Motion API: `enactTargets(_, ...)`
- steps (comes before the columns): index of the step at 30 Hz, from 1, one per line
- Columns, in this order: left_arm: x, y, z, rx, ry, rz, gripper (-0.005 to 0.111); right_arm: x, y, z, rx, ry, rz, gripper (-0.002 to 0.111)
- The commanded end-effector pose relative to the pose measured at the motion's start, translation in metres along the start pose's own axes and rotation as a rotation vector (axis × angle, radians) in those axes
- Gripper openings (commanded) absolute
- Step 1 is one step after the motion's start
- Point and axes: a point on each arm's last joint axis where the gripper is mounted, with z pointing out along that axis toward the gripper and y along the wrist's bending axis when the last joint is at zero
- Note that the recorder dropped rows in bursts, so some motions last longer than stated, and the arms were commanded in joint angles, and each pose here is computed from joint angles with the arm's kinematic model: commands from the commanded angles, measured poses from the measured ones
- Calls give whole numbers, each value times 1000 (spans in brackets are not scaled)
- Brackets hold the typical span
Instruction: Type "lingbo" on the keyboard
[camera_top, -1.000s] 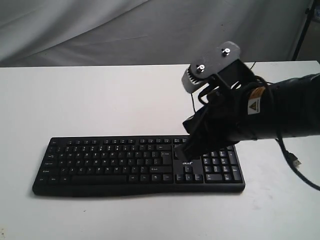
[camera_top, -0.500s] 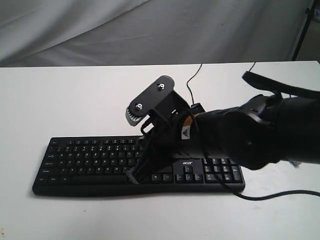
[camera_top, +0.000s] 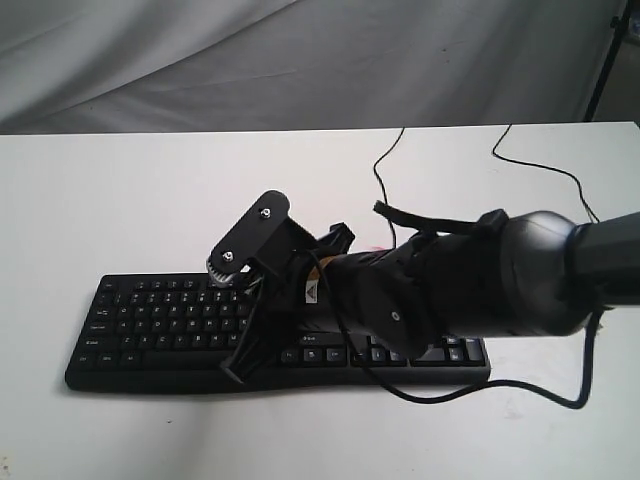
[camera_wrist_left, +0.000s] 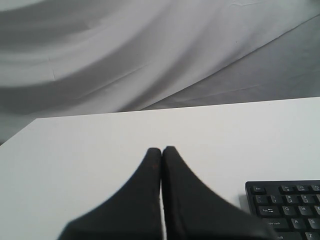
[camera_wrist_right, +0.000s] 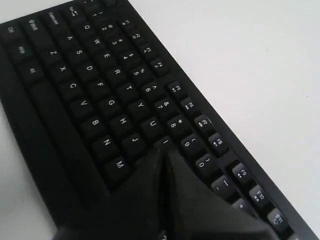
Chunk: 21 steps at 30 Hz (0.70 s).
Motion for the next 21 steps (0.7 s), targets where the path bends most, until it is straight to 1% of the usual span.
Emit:
enactTargets(1,1,0,1,4,3,-3,1,1,0,10,17,-44,-35,0)
enactTargets(21,1,0,1,4,3,-3,1,21,3,35,21,-16,-48,0)
